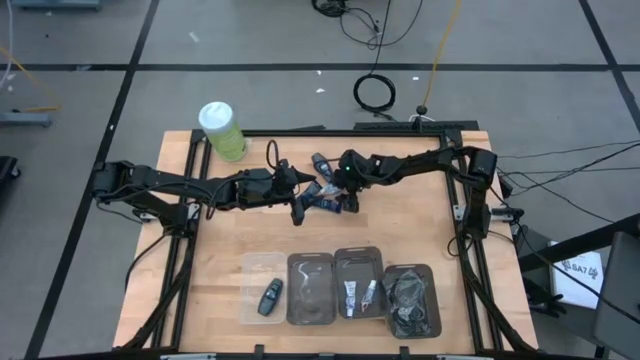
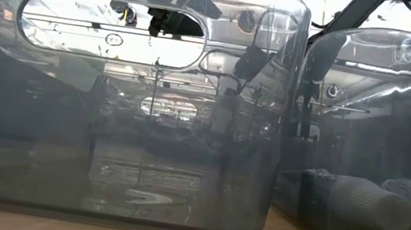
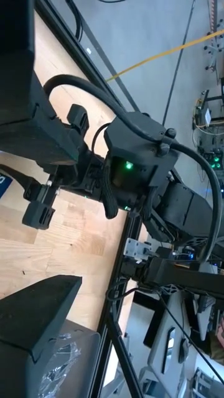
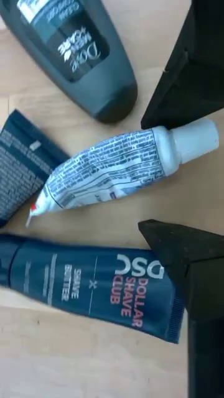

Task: Pick & Place Travel size toiletries
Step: Put the white toothpaste into the middle black bin

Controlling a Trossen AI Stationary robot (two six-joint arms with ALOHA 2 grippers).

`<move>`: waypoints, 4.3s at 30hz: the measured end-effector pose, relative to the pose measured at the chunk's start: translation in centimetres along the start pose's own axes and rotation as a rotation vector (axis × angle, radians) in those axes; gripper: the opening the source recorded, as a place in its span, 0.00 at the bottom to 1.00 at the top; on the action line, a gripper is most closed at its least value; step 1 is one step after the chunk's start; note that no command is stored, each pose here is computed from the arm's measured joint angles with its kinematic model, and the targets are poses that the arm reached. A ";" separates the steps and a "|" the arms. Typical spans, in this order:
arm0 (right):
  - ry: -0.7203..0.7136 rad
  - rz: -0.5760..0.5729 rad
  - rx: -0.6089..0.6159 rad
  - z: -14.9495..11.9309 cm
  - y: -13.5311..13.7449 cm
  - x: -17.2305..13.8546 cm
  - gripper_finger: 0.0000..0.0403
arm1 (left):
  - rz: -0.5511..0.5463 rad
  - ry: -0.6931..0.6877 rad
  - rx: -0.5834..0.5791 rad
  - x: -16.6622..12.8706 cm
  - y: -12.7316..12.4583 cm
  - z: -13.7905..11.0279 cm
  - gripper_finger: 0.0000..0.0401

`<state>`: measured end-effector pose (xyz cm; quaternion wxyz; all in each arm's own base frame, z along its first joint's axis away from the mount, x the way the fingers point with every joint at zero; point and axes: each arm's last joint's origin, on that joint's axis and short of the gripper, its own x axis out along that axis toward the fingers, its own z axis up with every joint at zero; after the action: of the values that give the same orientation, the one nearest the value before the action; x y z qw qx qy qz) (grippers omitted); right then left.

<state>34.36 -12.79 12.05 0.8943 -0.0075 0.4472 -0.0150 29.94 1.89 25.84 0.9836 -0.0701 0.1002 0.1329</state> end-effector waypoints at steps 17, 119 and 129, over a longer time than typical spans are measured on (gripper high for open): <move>0.008 0.012 0.004 -0.1 0.1 0.0 0.19 | 0.002 0.012 0.002 0.0 0.0 -0.1 0.73; -0.432 0.460 -0.188 -2.7 20.3 -14.6 0.16 | 0.008 0.018 -0.009 0.0 0.1 -0.2 0.73; -0.382 0.472 -0.158 -1.9 20.7 -15.3 0.16 | 0.008 0.018 -0.007 0.0 0.1 -0.2 0.73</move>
<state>24.07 8.43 22.54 0.9375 0.0244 0.2602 0.2296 29.89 1.94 25.66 0.9818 -0.0743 0.1088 0.1367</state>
